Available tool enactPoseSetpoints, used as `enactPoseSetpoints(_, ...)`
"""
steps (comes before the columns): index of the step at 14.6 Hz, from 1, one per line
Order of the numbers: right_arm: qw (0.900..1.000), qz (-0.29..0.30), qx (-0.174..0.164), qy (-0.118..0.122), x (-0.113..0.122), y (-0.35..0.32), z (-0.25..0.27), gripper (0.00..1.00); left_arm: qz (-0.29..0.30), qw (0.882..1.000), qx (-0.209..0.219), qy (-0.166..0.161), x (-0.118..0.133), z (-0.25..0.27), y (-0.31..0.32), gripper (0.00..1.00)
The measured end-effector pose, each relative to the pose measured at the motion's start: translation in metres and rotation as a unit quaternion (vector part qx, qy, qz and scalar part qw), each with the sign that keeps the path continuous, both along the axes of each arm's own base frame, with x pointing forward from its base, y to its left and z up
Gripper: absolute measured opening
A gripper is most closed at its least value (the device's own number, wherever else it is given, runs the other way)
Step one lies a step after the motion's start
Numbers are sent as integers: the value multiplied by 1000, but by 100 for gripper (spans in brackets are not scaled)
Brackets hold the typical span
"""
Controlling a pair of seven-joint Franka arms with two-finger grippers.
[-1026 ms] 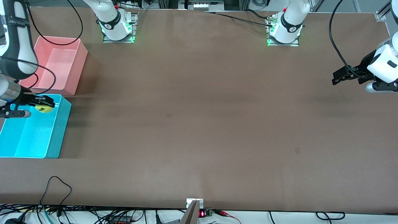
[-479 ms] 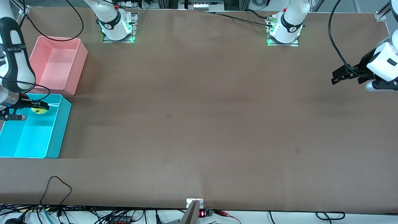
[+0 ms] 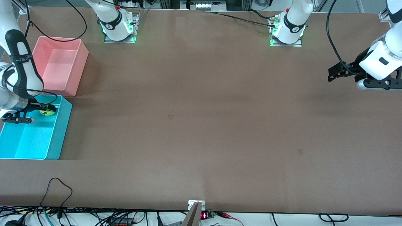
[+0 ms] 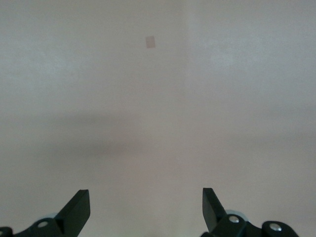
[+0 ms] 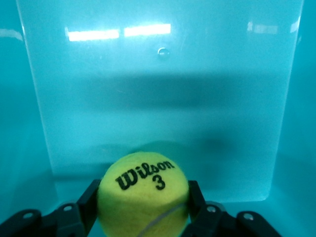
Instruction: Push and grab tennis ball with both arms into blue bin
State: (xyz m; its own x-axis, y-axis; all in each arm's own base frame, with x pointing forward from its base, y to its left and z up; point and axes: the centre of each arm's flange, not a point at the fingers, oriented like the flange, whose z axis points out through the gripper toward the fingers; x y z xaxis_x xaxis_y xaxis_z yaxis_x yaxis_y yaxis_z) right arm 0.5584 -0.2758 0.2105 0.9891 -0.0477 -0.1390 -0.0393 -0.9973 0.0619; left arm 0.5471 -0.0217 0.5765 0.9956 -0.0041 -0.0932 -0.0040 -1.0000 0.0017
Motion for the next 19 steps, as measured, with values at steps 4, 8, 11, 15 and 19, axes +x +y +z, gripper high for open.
enactPoseSetpoints(4,1000,3,-9,-26,14,-1,27,100,1,1000,0,1,1,-2,3,100)
enactPoseSetpoints(8,997,30,-17,-69,34,34,135,100,2,1000,0,1,1,-2,4,100)
enactPoseSetpoints(11,993,69,-12,-96,36,99,225,100,7,1000,0,1,2,-2,9,100)
enactPoseSetpoints(15,994,56,-3,-96,17,183,301,100,8,1000,0,1,2,-2,10,100)
enactPoseSetpoints(19,997,23,3,-76,4,237,343,100,8,1000,0,1,2,-2,11,100)
